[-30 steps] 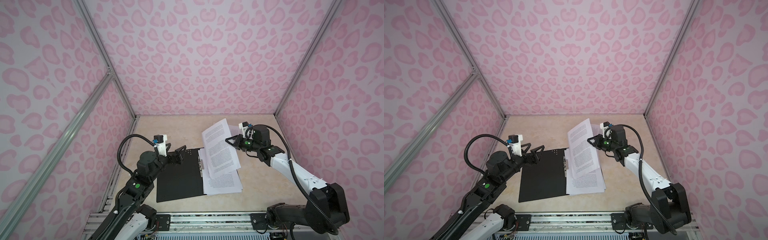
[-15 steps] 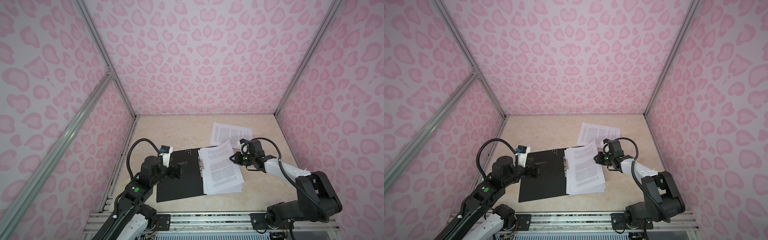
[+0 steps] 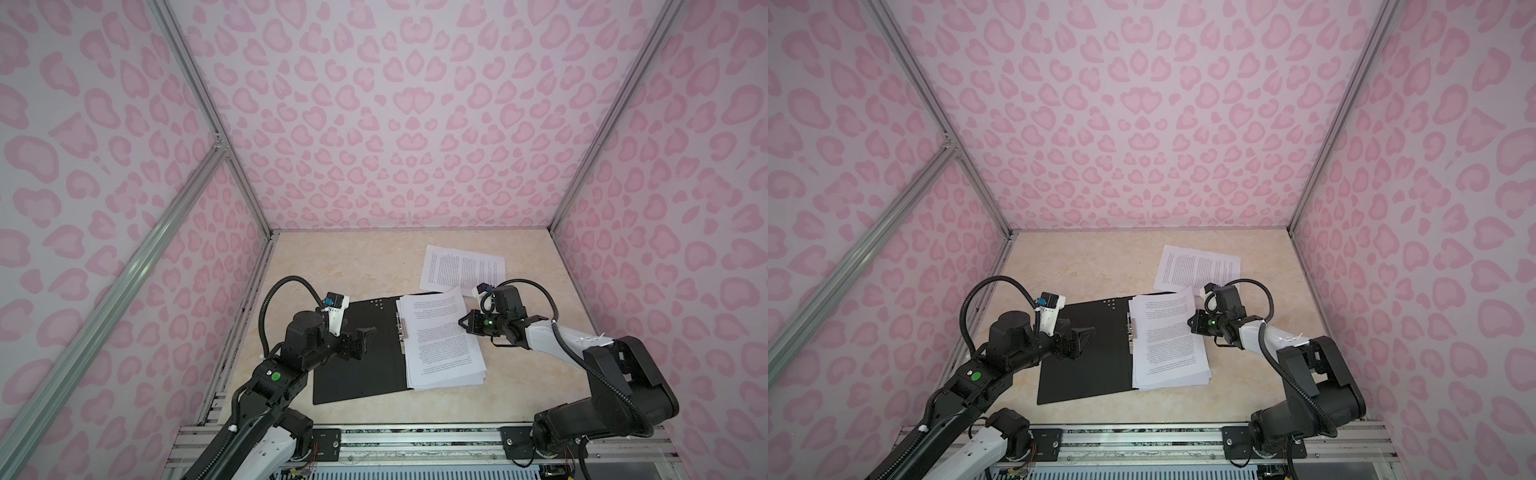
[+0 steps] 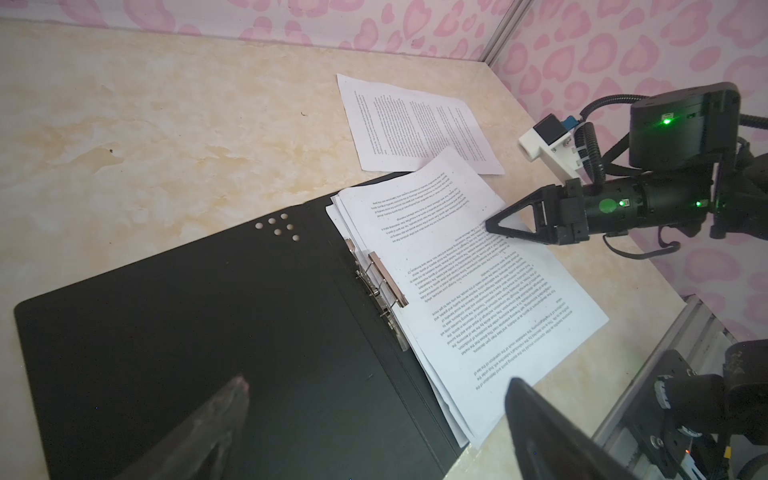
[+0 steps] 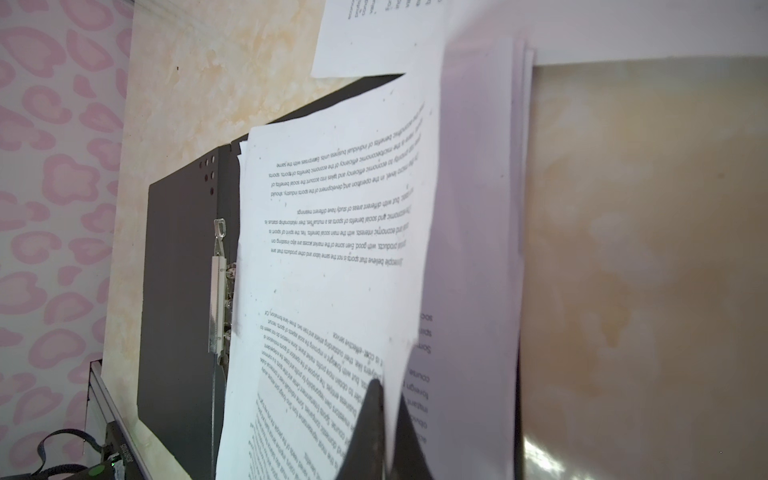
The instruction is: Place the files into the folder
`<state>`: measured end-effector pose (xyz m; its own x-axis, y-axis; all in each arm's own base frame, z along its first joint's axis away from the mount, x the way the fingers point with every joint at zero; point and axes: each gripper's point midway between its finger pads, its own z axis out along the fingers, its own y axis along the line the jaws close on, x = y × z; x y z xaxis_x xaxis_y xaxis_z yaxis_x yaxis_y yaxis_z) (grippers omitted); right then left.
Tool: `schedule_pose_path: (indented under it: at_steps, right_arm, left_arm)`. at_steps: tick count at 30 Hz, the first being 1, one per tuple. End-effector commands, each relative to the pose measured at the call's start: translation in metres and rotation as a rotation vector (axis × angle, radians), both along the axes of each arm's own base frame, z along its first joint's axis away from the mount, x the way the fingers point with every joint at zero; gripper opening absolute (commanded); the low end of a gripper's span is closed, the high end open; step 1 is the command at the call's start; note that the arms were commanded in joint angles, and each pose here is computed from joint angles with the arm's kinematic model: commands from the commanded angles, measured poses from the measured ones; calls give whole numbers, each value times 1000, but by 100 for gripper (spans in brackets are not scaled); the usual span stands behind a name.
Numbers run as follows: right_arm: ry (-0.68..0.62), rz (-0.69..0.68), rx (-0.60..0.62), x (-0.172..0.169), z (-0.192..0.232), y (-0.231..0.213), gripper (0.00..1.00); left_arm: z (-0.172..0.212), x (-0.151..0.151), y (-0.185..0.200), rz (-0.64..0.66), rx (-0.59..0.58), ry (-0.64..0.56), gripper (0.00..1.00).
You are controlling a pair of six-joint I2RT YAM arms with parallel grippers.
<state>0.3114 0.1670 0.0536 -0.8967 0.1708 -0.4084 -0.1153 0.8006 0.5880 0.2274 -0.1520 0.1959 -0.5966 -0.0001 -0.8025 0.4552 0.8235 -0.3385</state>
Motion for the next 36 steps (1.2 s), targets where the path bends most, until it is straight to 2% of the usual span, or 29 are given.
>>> schedule_pose_path:
  at_steps: [1,19,21,28,33,36]
  right_arm:
    - [-21,26,-8,0,-2,1,0]
    - [-3,60,-15,-1,-16,4,0]
    - [0,61,-16,-1,-17,4,2]
    - [-6,50,-8,-3,-14,3,24]
    - [6,-4,-22,-4,-11,-5,62]
    - [25,-51,-46,-3,-9,-16,75]
  left_arm:
    - [7,2,-2,-10,-9,-24,98]
    - [5,3,-3,-10,-7,-9,98]
    - [4,3,-3,-7,-5,-7,98]
    - [2,4,-2,1,-7,6,98]
    - [-1,6,-5,23,-32,67,98]
    - [-12,2,-13,7,-62,161,98]
